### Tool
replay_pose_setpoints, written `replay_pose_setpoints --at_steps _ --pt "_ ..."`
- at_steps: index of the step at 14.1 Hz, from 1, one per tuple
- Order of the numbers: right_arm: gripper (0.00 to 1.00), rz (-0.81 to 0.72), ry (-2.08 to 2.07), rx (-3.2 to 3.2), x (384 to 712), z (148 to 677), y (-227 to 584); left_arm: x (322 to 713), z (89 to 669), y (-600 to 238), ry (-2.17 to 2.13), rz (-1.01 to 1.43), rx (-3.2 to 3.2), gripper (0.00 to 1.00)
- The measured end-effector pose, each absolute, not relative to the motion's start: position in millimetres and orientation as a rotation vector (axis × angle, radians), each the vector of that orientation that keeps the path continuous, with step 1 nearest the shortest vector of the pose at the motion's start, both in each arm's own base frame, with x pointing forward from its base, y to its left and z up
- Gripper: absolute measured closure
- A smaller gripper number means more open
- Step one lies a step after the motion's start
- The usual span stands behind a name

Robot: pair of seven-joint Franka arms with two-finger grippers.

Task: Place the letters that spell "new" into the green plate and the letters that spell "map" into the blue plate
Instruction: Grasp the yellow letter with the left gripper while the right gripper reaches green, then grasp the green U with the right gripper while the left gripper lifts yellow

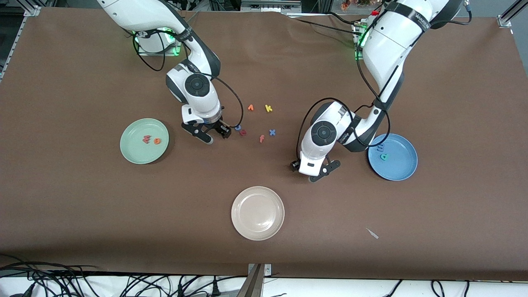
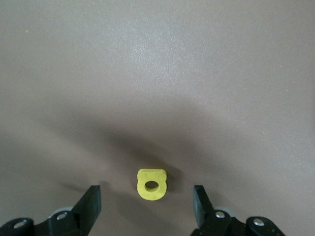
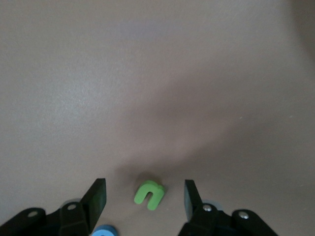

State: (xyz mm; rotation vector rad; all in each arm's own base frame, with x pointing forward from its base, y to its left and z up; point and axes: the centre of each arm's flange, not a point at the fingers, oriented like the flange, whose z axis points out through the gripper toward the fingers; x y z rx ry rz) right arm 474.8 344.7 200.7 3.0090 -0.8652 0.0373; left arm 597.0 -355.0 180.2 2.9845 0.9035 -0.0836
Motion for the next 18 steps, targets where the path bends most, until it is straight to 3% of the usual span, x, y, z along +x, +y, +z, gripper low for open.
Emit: replay_pose_setpoints --at_steps 4,8,10,11,13,14,16,18 --pt "0.28 0.010 -0.886 2.994 469 187 348 598 175 -351 0.917 -0.085 2.989 0.17" --pt "0.29 -0.004 -0.890 2.990 466 179 350 599 169 -354 0.912 -0.068 3.000 0.25" --pt "0.30 -0.010 -0.897 2.990 464 174 352 599 171 -358 0.908 -0.055 2.999 0.40" --pt "0.33 -0.011 -0.903 2.990 463 173 353 599 171 -359 0.909 -0.054 2.999 0.40" --pt "0.39 -0.010 -0.903 2.993 460 173 357 600 173 -360 0.909 -0.048 2.997 0.54" --pt "0.40 -0.010 -0.900 2.994 459 173 358 600 173 -359 0.910 -0.047 2.997 0.55" --pt "0.57 -0.002 -0.900 3.003 459 175 360 601 174 -360 0.909 -0.043 2.996 0.71" --pt "0.63 0.000 -0.900 3.005 460 175 361 601 174 -360 0.908 -0.042 2.997 0.72"
